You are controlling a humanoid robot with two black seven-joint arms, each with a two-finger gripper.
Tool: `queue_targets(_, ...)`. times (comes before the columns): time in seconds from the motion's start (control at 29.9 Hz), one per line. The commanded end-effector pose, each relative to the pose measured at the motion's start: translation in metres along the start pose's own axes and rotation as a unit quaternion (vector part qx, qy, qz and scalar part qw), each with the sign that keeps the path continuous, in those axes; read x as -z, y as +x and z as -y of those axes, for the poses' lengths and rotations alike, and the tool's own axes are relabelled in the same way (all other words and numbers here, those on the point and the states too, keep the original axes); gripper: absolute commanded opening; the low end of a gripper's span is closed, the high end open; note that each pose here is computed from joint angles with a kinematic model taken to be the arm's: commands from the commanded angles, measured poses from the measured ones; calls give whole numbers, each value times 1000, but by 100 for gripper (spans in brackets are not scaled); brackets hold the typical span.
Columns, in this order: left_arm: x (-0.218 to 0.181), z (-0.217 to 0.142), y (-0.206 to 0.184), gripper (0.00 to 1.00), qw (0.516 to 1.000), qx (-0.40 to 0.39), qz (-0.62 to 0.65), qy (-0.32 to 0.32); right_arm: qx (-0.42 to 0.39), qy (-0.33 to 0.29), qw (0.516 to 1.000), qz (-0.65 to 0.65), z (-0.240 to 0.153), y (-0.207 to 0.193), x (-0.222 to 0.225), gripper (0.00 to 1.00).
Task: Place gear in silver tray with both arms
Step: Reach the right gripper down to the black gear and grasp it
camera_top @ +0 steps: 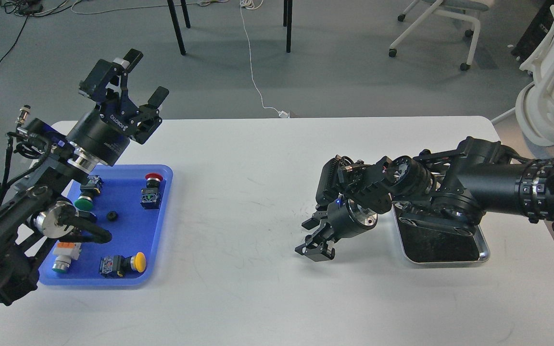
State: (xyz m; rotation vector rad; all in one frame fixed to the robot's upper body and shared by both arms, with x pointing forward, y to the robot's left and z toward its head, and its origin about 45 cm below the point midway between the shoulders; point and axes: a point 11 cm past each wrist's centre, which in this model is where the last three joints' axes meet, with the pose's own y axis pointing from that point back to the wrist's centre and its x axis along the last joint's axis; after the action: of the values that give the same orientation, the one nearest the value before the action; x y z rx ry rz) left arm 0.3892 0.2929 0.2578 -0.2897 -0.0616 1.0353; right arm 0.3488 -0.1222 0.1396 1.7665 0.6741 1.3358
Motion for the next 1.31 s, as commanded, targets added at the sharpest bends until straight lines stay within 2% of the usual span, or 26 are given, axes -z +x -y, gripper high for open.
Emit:
queue_targets(0.0,-3,0,3,98,1000,-2,3,-2,1,-3,1000,1,0,-1,-2,60)
queue_targets(0.13,-4,-1,4,98,1000,-4,4,-3,8,-4,1000,1,0,-5,-3,51)
queue_targets(0.4,-5,-1,5,98,1000,-6,4,-5,13,-7,1000,3,-1,-10,-5,49)
queue_targets(0.64,-6,-1,6,98,1000,-7,5,-6,14,-8,1000,6,-2,-11,-5,27)
queue_targets(0.9,-10,0,9,98,1000,-11,6,-12,15,-12,1000,8,-2,-11,-8,14)
queue_targets(1.14,-10,0,8,98,1000,-11,5,-12,9,-16,1000,7,-8,-5,-11,13)
queue_targets(1.27,-10,0,8,98,1000,-11,5,-12,-6,-43,999,17,-36,2,-29,13)
